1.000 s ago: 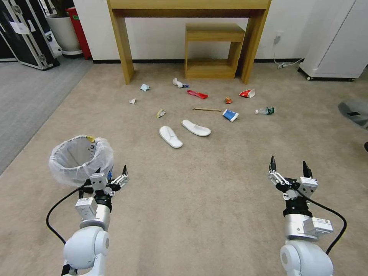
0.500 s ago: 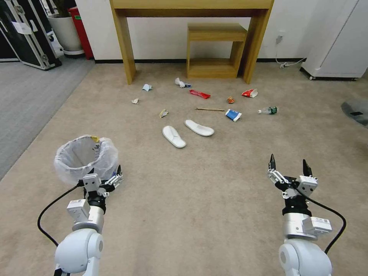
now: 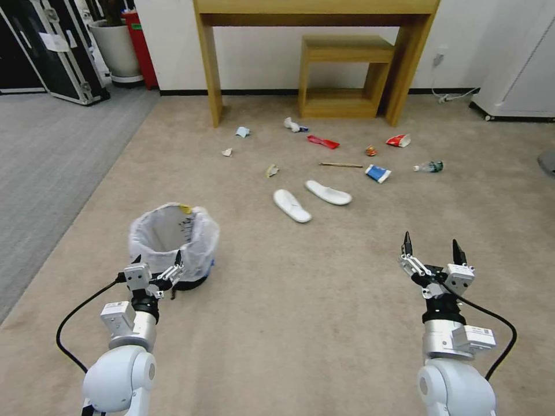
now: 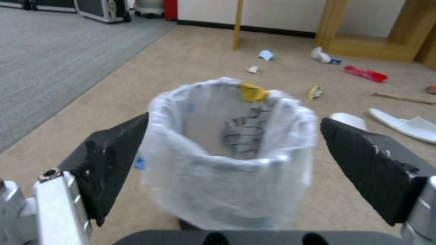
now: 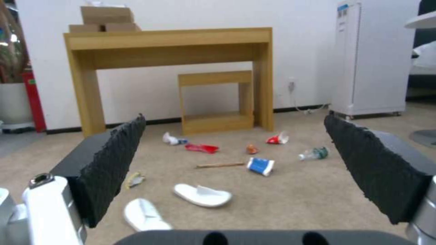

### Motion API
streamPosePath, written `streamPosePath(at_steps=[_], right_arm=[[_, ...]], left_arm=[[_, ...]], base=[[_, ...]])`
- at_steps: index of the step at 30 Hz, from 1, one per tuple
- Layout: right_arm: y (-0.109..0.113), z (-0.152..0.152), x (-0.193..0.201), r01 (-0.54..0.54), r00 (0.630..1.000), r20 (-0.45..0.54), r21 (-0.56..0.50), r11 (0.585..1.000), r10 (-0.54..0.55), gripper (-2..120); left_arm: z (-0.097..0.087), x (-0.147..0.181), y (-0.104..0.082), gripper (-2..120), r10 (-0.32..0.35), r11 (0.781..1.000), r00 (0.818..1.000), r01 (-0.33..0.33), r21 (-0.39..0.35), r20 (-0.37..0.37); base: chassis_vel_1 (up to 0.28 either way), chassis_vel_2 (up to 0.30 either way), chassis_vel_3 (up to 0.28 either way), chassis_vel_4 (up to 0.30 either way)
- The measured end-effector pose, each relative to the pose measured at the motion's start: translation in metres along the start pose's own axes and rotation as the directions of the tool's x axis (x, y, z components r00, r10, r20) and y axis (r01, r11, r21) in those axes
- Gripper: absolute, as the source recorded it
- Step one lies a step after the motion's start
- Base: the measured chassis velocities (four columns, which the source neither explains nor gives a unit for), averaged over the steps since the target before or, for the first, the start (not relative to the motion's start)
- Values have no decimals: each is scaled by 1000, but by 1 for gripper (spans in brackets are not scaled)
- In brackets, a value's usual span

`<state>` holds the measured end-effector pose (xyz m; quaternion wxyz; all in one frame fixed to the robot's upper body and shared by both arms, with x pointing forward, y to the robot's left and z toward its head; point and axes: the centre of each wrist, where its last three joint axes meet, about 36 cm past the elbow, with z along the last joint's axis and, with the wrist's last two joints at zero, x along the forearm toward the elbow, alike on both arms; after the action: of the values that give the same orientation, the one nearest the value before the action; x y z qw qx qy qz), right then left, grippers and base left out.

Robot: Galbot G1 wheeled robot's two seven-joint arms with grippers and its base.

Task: Pick up the trash bin and place the garbage on the floor into it.

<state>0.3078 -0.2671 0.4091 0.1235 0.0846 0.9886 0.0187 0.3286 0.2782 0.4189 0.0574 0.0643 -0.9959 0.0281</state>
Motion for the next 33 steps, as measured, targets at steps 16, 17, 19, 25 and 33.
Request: streamPosePath(at_steps=[16,17,19,25,33], right_arm=[[-2,2,0,9,1000,3,13,1000,-9,100],[-1,1,0,9,1000,3,13,1000,-9,100],[-1,1,0,9,1000,2,14,1000,-9,100],[-2,0,0,7,1000,4,17,1000,-7,100],[-1,-2,1,5,1000,6,17,1000,-5,100]], left_arm=[[3,-1,4,100,-8,1000,1000,8,19,-9],[3,-1,5,100,-8,1000,1000,8,19,-9],[3,-1,5,100,-8,1000,1000,8,19,-10],[3,0,4,100,-9,1000,1000,9,22,-12],[5,1,3,100,-7,1000,1000,7,21,-15]], base=[[24,19,-29,-28],[0,0,0,0],[0,0,0,0],[0,0,0,0],[-28,26,28,-22]])
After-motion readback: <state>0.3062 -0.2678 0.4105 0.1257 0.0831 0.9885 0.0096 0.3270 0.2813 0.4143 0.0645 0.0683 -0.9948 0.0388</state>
